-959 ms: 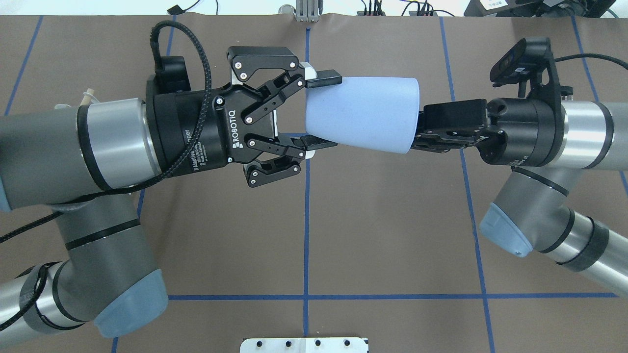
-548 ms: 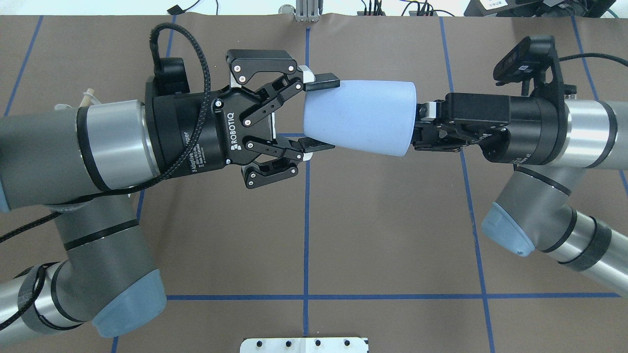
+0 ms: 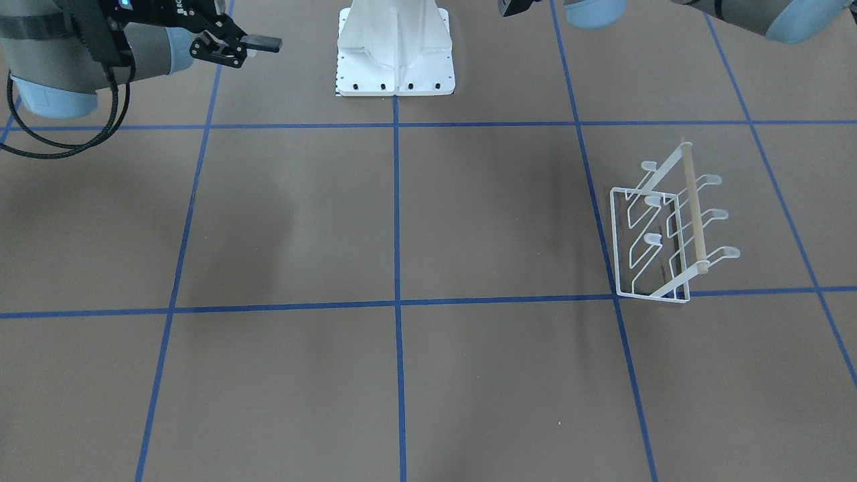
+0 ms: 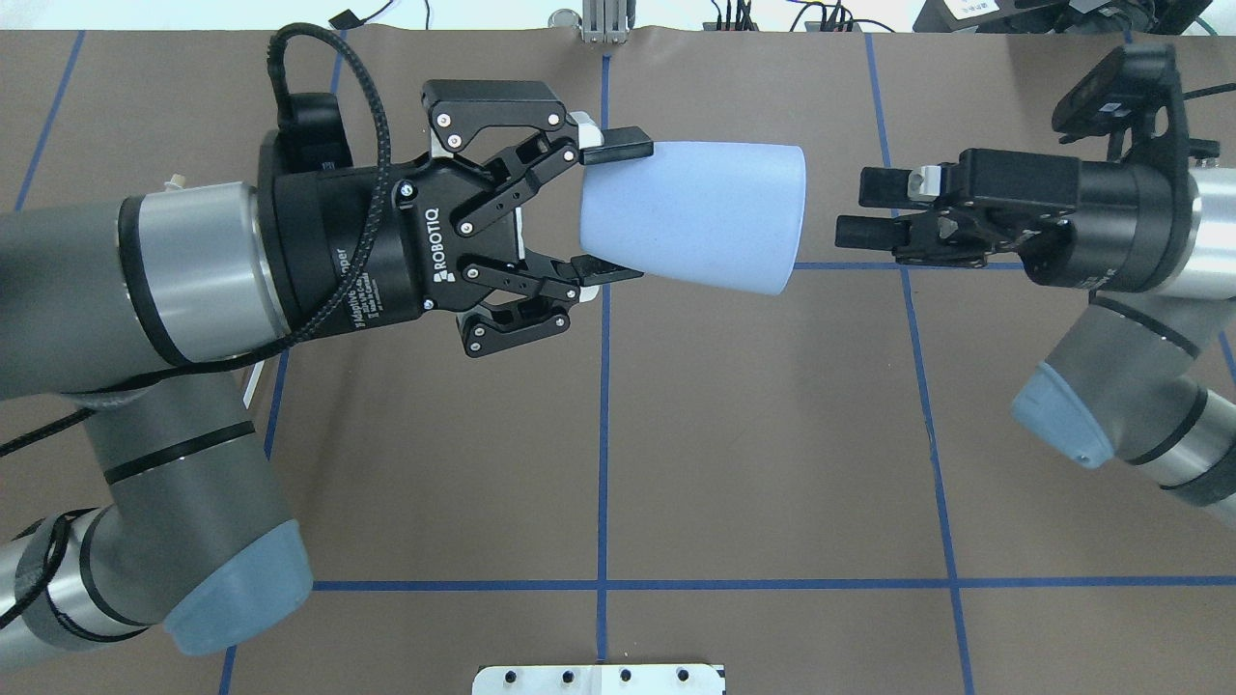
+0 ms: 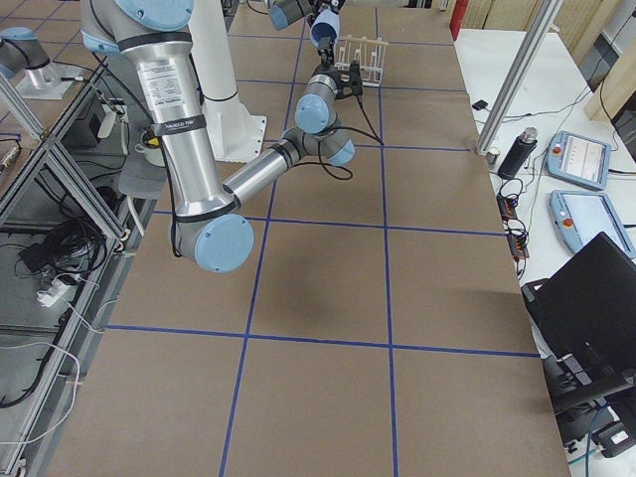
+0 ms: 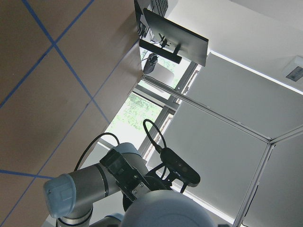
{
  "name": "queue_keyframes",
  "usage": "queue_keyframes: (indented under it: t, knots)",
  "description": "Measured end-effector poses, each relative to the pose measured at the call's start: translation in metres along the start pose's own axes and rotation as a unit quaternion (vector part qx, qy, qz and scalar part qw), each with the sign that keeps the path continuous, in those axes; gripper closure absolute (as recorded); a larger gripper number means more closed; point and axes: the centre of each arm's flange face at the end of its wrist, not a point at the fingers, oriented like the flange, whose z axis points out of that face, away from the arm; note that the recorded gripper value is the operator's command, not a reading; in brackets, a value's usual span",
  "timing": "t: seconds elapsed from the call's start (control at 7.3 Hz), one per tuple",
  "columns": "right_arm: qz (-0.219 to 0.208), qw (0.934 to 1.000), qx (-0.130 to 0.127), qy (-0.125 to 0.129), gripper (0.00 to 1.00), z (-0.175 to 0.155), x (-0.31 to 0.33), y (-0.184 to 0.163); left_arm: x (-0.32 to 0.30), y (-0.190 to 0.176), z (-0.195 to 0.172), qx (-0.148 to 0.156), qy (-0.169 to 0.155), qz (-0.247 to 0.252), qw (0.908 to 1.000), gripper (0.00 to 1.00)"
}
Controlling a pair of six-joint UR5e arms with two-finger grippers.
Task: Hang cup on cup holder
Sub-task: 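Open the right gripper and withdraw it from the cup, then carry the cup with the left gripper toward the wire rack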
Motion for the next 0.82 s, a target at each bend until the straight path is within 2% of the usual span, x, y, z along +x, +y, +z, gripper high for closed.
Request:
queue_keyframes:
  t: [0.27, 0.41, 0.55, 0.82]
  knots:
    - [-0.034, 0.9968, 0.015, 0.070, 0.00, -0.052, 0.022, -0.051, 0.014, -0.031, -0.023, 0.017, -0.054, 0.073, 0.9957, 1.00]
    - [-0.077, 0.9902, 0.024, 0.114, 0.00, -0.081, 0.036, -0.079, 0.022, -0.048, -0.032, 0.034, -0.086, 0.106, 0.9900, 1.00]
    - [-0.116, 0.9788, 0.028, 0.166, 0.00, -0.108, 0.045, -0.105, 0.030, -0.062, -0.038, 0.049, -0.122, 0.137, 0.9818, 1.00]
    - [-0.154, 0.9475, 0.017, 0.280, 0.00, -0.152, 0.052, -0.152, 0.055, -0.089, -0.059, 0.076, -0.179, 0.184, 0.9635, 1.00]
